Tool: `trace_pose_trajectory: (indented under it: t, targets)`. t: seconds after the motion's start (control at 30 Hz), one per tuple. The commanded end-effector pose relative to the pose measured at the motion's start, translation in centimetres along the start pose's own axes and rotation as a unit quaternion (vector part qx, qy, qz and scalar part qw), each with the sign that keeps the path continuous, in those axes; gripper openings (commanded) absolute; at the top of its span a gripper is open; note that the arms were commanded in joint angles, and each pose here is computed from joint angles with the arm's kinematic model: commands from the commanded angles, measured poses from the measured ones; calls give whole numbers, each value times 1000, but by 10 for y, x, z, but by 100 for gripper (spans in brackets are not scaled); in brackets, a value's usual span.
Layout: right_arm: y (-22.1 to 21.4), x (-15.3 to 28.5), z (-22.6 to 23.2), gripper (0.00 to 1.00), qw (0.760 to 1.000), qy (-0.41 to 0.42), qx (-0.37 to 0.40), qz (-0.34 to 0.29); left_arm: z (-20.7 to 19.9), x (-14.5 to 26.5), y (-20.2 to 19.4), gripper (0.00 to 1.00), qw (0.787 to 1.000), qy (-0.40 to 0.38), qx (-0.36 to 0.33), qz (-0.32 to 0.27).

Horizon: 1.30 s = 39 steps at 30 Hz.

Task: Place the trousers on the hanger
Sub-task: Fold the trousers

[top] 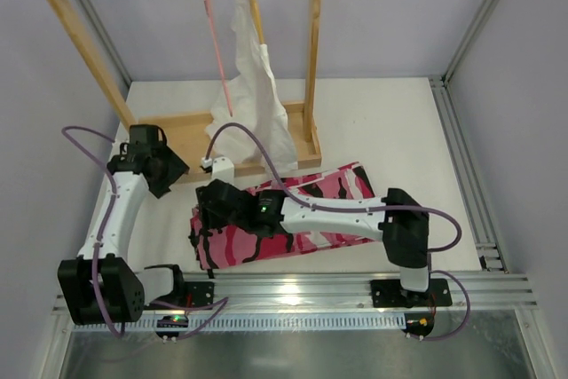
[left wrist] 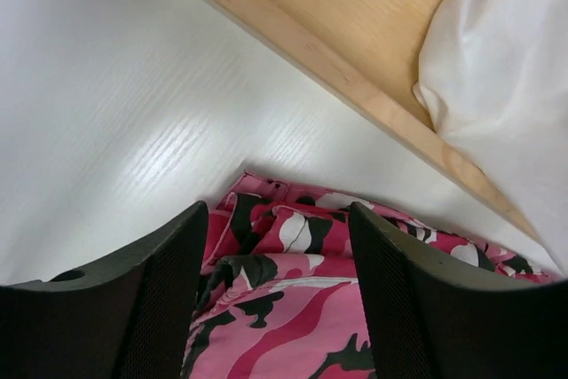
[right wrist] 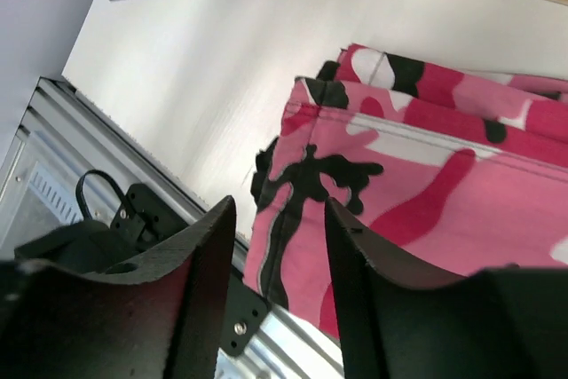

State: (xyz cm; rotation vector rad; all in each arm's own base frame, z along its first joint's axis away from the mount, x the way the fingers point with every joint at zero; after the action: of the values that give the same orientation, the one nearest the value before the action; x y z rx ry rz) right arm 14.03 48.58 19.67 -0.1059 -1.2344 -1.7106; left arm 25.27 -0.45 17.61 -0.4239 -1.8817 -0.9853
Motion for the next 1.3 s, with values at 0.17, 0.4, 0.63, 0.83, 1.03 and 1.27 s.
trace_pose_trajectory:
  t: [0.17,0.4,0.63,0.83,1.03,1.27]
  targets:
    - [2,91,-41,42,1000,24,-11,-11,-7,22,-32,64,993,-82,-74,45]
    - [-28,134,-110,41,999,-16,-39,-16,-6,7,-70,63,990,-95,-74,77]
    - [-22,154,-176,41,993,-74,-79,-49,-10,-10,-92,60,988,-61,-99,106]
    - [-18,155,-245,40,978,-129,-142,-83,-12,-13,-75,17,991,-37,-106,68]
    - [-42,148,-289,38,953,-209,-196,-98,-24,-7,-54,0,991,-29,-121,47]
    - [-71,152,-326,39,915,-277,-270,-118,-12,-27,-51,12,990,39,-130,42]
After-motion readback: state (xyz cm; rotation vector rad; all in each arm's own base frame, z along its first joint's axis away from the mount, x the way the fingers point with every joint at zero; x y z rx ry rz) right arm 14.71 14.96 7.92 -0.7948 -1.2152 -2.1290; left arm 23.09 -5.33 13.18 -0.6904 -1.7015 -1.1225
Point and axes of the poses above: each gripper's point midway between its finger pads, its own x axis back along the fingers, its own z axis along the line the jaws close on, y = z × x, the point moved 5 cm from there along x, back along the fingers, and after that the axes turned 7 degrees about -x, right-handed, at the moved point
